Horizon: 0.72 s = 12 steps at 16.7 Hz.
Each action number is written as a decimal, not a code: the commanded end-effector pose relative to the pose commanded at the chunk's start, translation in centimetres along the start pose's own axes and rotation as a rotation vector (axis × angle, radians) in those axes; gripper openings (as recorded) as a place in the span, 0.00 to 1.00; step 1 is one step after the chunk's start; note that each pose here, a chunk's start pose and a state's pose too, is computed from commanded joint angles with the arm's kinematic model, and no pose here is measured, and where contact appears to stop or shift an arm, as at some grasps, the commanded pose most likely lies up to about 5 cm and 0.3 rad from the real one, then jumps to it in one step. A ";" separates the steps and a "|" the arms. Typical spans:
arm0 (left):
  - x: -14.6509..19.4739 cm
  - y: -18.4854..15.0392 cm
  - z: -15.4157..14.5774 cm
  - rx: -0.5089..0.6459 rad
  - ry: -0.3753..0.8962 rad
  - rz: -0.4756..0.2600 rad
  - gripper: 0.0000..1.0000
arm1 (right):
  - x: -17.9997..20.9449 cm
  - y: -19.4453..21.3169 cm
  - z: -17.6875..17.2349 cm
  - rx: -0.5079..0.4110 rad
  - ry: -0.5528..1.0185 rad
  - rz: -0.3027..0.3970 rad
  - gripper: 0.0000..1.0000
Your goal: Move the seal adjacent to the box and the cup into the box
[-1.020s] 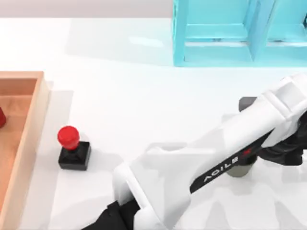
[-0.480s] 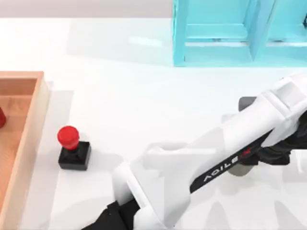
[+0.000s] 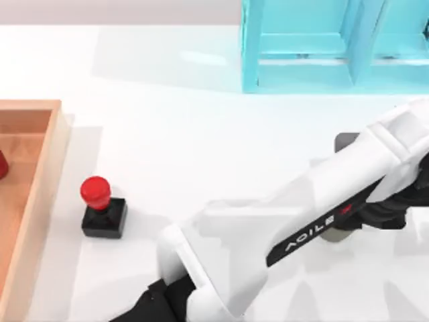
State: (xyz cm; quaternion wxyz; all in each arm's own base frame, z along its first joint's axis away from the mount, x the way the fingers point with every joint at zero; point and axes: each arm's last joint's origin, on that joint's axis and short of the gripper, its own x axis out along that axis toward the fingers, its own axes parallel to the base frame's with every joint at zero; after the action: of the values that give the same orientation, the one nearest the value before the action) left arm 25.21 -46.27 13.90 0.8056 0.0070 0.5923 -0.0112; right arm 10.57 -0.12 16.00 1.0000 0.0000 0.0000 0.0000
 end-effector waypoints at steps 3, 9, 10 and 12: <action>-1.5 0.1 1.2 -0.001 -0.005 -0.009 0.00 | 0.0 0.0 0.0 0.000 0.000 0.000 1.00; -5.4 2.1 3.6 -0.007 -0.005 -0.012 0.00 | 0.0 0.0 0.0 0.000 0.000 0.000 1.00; -6.0 2.8 3.8 -0.008 -0.004 -0.011 0.00 | 0.0 0.0 0.0 0.000 0.000 0.000 1.00; -7.0 4.5 3.8 -0.009 0.000 -0.006 0.00 | 0.0 0.0 0.0 0.000 0.000 0.000 1.00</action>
State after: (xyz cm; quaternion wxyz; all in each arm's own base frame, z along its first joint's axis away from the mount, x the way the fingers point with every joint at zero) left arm 26.92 -41.80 21.67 0.8057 0.0017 0.5923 -0.0111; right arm 10.57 -0.12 16.00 1.0000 0.0000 0.0000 0.0000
